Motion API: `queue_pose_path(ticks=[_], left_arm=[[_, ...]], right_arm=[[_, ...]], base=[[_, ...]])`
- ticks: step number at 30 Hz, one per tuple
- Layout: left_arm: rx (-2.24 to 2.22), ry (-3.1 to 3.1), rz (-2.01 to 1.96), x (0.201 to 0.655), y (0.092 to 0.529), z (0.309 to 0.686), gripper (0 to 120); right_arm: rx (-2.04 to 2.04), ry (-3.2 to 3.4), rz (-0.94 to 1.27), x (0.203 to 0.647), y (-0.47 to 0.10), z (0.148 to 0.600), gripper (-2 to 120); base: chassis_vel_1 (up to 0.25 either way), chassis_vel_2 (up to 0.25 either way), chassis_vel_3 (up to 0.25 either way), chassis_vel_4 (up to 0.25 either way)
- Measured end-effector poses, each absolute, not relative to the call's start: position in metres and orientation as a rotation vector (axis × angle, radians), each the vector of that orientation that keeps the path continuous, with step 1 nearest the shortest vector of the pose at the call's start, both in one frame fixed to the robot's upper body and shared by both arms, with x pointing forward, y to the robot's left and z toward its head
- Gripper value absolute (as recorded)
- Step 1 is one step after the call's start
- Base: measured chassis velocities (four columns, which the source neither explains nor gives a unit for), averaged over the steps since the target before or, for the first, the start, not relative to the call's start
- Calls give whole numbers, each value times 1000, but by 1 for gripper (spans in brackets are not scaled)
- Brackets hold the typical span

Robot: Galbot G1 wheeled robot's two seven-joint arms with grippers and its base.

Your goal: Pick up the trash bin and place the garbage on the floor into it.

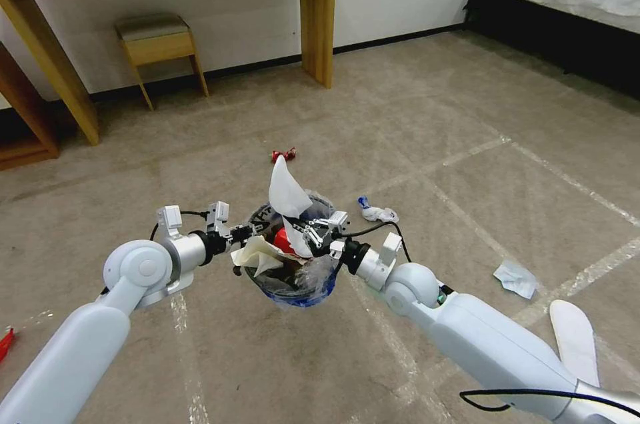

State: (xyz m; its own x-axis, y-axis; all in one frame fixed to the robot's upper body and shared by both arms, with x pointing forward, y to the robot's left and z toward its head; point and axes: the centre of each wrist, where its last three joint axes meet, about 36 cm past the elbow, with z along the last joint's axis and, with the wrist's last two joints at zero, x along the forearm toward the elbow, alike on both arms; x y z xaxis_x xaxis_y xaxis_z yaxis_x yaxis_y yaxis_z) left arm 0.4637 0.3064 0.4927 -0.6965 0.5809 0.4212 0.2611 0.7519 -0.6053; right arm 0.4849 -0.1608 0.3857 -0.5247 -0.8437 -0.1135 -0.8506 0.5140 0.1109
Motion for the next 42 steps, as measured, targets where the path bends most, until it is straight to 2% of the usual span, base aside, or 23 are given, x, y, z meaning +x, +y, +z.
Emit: queue_pose_path(ticks=[16,42], left_arm=[[-628,-2308,740,460,301,495,2],[-544,-2276,768,469,315,480,1]], right_arm=[[-1506,2683,213,491,-157,388,0],[-1544,2591,202,503,-139,430,0]], base=[[0,0,0,0],[0,0,0,0]])
